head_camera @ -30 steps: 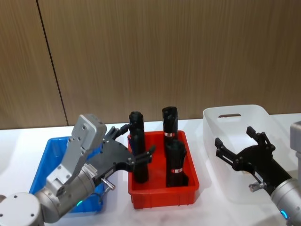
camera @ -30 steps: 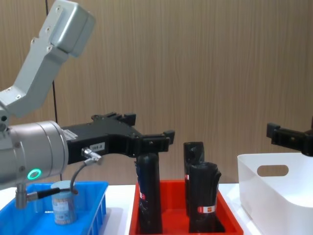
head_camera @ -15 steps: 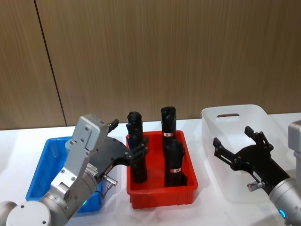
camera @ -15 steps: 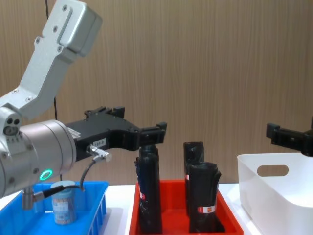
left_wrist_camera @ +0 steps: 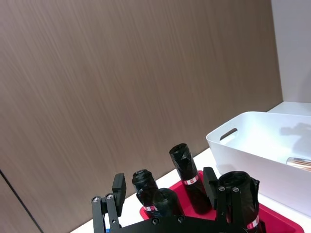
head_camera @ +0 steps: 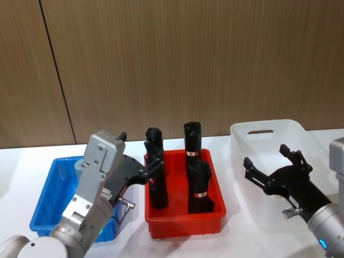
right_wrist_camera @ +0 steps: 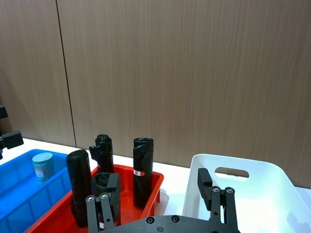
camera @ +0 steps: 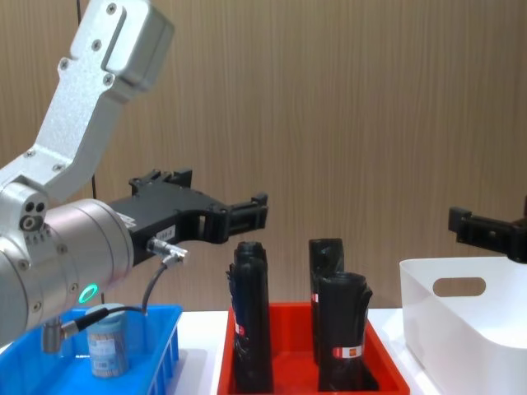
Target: Pick the cotton swabs from the blue box and place them into the white box.
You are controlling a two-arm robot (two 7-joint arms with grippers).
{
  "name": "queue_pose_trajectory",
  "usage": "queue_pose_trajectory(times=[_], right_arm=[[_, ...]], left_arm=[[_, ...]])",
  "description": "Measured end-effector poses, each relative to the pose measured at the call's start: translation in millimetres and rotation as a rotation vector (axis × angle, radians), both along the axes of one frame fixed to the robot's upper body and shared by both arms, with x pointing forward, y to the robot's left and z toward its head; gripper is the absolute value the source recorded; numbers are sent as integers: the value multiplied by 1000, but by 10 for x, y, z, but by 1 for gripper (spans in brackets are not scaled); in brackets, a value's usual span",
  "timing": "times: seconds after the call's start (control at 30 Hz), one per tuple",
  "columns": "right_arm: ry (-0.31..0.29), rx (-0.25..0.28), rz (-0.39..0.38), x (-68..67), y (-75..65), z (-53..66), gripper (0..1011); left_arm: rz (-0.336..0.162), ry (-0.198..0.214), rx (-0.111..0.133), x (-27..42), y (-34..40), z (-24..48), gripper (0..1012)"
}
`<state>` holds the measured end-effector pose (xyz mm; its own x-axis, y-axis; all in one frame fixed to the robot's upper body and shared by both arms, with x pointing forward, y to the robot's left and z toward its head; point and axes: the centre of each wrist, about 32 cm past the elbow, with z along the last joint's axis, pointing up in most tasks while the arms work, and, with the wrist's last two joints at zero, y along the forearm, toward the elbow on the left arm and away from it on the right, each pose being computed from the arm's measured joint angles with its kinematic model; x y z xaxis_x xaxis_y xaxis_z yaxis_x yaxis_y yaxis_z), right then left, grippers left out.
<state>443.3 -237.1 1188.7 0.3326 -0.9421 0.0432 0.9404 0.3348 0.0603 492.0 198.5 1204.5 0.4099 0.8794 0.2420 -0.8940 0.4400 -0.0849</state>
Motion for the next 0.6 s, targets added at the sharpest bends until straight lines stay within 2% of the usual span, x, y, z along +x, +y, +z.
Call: queue_pose_trajectory(times=[0.6], right_arm=[[0, -1, 0, 0, 0, 0, 1001]], left_arm=[[5, -2, 0, -2, -3, 0, 1004]])
